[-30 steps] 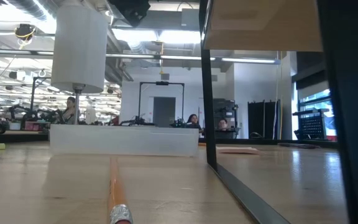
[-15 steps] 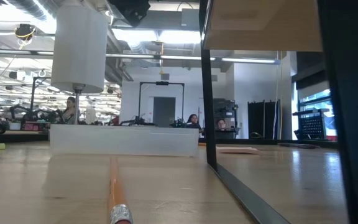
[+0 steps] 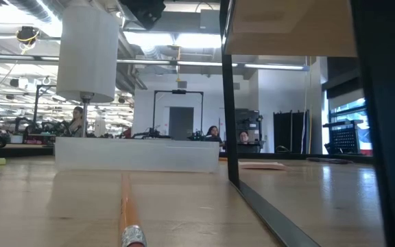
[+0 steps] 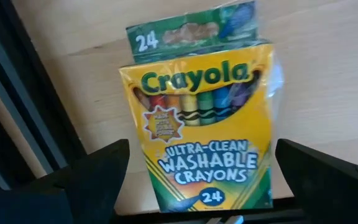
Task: Pack school essentials
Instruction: Put the crayon box into the blue supply box
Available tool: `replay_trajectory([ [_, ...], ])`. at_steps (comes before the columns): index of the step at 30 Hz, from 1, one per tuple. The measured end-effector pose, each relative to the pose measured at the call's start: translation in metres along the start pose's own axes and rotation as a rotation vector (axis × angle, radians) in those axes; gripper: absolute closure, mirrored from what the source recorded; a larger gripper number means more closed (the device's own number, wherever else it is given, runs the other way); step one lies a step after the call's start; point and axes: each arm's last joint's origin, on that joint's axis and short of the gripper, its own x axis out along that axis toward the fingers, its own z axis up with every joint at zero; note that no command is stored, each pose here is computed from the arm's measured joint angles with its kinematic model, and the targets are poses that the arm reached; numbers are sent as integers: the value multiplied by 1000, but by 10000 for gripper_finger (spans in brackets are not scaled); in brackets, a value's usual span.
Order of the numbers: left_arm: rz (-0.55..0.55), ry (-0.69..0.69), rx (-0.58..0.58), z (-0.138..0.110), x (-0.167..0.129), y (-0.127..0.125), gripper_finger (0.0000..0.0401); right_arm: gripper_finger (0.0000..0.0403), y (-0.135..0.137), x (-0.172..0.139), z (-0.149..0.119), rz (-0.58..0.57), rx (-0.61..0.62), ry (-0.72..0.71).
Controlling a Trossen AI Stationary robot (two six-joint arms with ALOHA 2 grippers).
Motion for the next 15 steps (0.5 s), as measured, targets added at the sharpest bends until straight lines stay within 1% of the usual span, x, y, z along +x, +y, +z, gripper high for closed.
replay_trajectory([
  [7,20,-17,-7,-1,10,-3,3,262,0,0,0,0,0,0],
  [15,-5,-61,-6,-1,19,-7,4,262,0,0,0,0,0,0],
])
